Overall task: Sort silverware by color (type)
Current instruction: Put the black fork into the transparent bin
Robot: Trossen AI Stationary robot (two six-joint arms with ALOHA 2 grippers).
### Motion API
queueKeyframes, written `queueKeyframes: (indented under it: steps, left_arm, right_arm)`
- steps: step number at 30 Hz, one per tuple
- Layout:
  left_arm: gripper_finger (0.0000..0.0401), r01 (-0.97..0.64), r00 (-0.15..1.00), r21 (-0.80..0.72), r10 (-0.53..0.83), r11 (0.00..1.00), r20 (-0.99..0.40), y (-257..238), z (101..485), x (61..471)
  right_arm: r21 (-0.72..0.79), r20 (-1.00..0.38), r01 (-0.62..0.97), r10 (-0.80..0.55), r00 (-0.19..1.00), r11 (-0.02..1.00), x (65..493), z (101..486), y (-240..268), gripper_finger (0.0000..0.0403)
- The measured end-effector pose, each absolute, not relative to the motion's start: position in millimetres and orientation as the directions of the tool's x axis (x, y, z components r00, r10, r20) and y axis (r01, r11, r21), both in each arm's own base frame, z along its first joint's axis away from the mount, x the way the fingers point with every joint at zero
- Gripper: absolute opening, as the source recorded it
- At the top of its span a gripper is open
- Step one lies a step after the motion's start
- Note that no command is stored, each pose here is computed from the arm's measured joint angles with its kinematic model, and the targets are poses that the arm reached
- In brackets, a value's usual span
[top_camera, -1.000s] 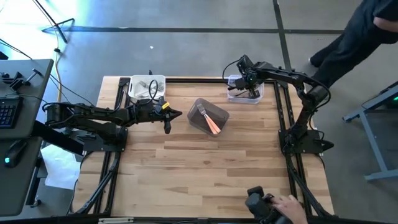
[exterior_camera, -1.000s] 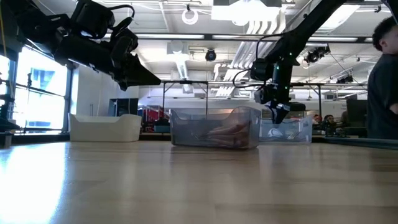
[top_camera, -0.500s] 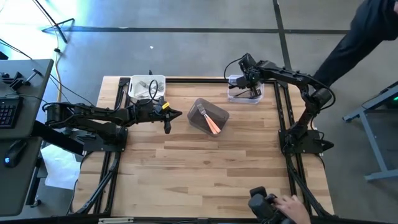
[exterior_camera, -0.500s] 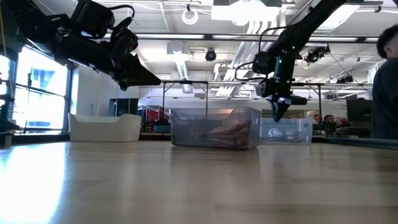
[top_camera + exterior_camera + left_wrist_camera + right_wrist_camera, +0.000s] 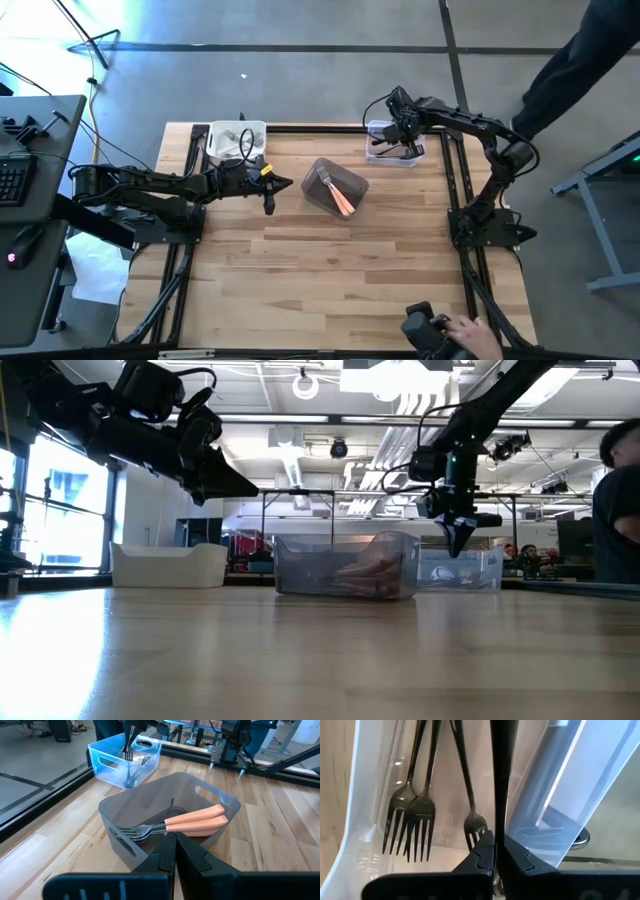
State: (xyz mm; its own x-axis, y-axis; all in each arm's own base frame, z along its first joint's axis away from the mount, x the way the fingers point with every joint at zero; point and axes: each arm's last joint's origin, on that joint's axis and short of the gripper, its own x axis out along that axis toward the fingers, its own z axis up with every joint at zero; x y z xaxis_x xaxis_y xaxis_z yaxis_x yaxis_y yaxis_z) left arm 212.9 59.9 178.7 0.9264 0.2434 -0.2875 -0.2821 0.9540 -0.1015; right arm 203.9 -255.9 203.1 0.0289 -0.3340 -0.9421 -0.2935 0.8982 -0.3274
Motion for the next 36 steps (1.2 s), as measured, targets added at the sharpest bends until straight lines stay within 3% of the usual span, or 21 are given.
queueKeyframes:
  steps: [17, 26, 29, 32, 36]
  left_arm:
    - [0.0000, -0.253, 0.933, -0.103, 0.215, 0.962, -0.287, 53, 179, 215]
    - [0.0000, -0.269, 0.930, -0.109, 0.229, 0.957, -0.287, 56, 179, 214]
    - [0.0000, -0.275, 0.929, -0.110, 0.235, 0.955, -0.287, 57, 179, 214]
    - [0.0000, -0.275, 0.929, -0.110, 0.235, 0.955, -0.287, 57, 179, 214]
    - [0.0000, -0.275, 0.929, -0.109, 0.235, 0.955, -0.287, 57, 179, 214]
  right_arm:
    - [-0.263, -0.964, -0.220, -0.262, 0.034, 0.939, 209, 182, -261, 0.0008]
    - [-0.325, -0.946, -0.044, -0.324, 0.028, 0.945, 216, 185, -260, 0.0121]
    - [-0.352, -0.936, -0.004, -0.352, -0.016, 0.936, 218, 191, -260, 0.0139]
    - [-0.299, -0.954, 0.080, -0.300, -0.002, 0.951, 218, 199, -260, 0.0119]
    - [-0.200, -0.979, 0.232, -0.202, -0.019, 0.952, 204, 200, -261, 0.0038]
